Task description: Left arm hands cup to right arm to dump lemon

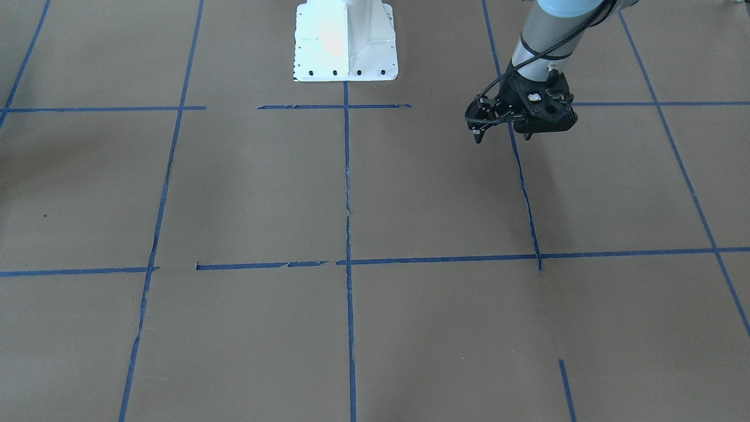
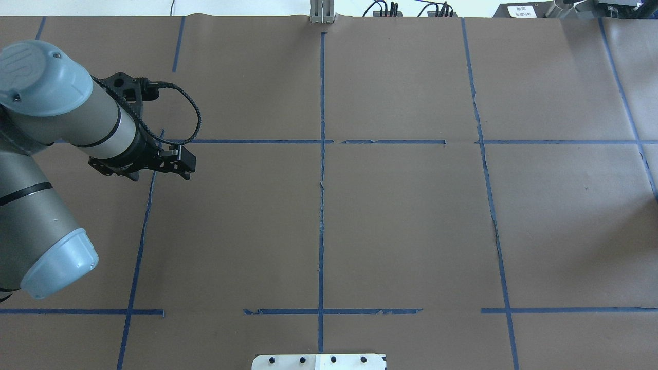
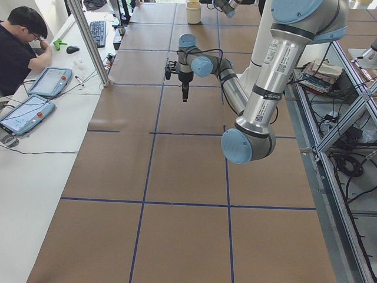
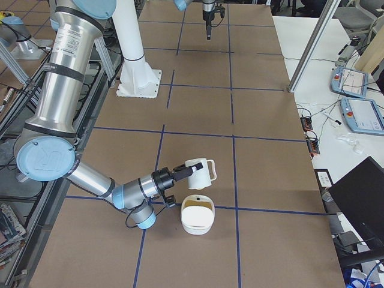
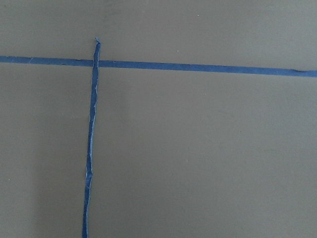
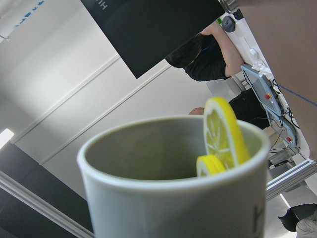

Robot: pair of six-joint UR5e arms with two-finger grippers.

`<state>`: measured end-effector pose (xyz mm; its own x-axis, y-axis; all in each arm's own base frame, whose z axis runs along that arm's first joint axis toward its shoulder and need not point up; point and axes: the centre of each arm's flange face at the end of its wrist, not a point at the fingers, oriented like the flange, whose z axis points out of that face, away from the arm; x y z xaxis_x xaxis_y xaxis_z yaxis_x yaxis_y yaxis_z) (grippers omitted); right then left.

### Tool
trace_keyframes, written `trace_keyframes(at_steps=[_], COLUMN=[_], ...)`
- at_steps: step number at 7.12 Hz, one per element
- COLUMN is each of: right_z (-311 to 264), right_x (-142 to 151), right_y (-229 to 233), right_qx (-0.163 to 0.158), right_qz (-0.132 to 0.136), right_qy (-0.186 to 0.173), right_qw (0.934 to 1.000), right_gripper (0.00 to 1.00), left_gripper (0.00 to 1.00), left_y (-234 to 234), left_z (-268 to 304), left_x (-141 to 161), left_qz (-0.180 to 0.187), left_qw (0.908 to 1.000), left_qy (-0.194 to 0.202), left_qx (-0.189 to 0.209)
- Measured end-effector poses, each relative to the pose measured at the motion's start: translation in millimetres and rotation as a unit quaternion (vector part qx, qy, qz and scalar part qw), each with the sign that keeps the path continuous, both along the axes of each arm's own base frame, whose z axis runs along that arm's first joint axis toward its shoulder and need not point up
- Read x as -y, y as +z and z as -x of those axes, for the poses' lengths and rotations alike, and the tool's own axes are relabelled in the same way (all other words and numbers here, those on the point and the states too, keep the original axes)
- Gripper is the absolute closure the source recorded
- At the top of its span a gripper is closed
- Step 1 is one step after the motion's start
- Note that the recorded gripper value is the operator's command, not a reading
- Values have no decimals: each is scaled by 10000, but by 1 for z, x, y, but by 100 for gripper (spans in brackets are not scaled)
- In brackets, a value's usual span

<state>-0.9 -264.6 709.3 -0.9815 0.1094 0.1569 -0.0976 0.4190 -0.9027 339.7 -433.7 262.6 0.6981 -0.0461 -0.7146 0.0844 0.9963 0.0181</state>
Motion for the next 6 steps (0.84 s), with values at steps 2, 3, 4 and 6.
trace_keyframes(at_steps=[2, 3, 4, 6], right_z=[-16, -29, -38, -43], right_x=[-14, -27, -36, -40], right_y=[20, 35, 45, 50], right_qx=[119, 171, 229, 353], right_qz=[129, 145, 122, 105], right_qy=[1, 17, 28, 2], right_qw=[9998, 9997, 9997, 9993], right_gripper=[95, 95, 95, 95], left_gripper=[0, 0, 0, 0], left_y=[-3, -4, -5, -6], left_z=[-1, -1, -1, -1], left_x=[1, 1, 1, 2], left_qz=[-20, -27, -33, -42], left_qw=[10000, 10000, 10000, 10000], left_qy=[-3, -5, -4, 0], left_qx=[-16, -22, -27, -32])
